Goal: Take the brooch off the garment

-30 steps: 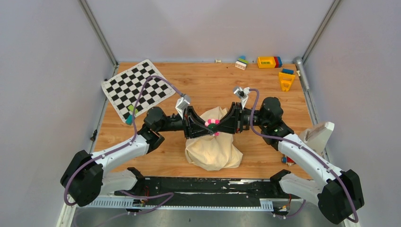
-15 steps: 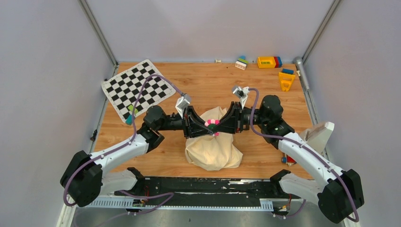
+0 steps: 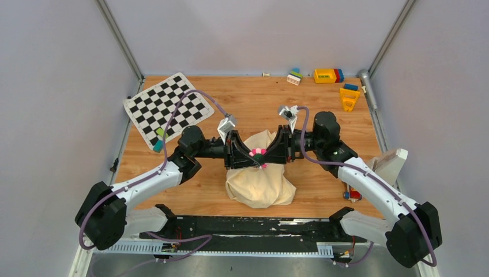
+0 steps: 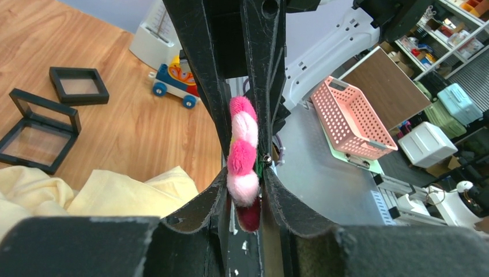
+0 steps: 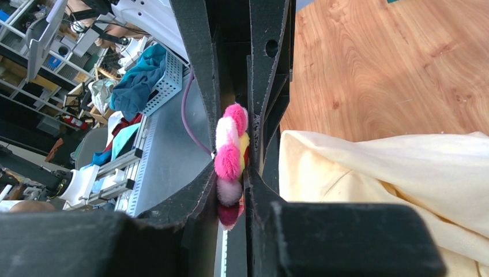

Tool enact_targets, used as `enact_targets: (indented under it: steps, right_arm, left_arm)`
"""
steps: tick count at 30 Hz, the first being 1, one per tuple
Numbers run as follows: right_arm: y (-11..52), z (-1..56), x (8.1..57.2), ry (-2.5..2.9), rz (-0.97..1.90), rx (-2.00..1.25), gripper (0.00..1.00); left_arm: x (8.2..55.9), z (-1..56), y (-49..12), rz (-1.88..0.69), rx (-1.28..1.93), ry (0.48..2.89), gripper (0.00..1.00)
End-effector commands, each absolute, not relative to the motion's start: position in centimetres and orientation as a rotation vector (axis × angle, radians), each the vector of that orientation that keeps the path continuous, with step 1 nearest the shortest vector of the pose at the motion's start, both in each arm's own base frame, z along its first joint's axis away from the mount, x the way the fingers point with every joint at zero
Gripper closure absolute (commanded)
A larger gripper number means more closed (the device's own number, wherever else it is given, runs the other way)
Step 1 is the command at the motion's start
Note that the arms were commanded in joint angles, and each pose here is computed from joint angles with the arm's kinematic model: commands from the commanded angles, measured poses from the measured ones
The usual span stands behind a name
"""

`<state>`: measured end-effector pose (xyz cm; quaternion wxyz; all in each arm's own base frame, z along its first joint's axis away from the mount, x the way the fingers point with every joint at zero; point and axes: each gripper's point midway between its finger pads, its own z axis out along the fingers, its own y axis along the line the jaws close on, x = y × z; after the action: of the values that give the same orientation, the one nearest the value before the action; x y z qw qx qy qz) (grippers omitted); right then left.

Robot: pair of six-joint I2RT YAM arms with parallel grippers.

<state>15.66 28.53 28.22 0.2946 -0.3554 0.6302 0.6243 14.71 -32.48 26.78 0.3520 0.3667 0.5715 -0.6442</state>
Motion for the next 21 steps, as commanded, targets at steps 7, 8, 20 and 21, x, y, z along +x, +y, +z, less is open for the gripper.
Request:
enact_targets:
  steps: [7,8,20,21]
  right_arm:
    - [30.5,30.9,14.9,1.544,1.642,-1.061,1.0]
    - [30.5,30.9,15.0,1.547,1.639,-1.061,1.0]
    - [30.6,30.5,15.5,1.579,1.604,-1.02,1.0]
    - [30.5,30.5,15.5,1.577,1.601,-1.015,1.0]
  left_arm:
    - [15.6,26.4,-34.2,-1.614,0.985,1.522,0.71]
    - [15.7,26.5,-34.2,-1.609,0.986,1.523,0.71]
    - [16.0,26.3,-34.1,-1.558,0.994,1.539,0.67]
    - [16.0,26.5,-34.1,-1.552,0.995,1.53,0.66]
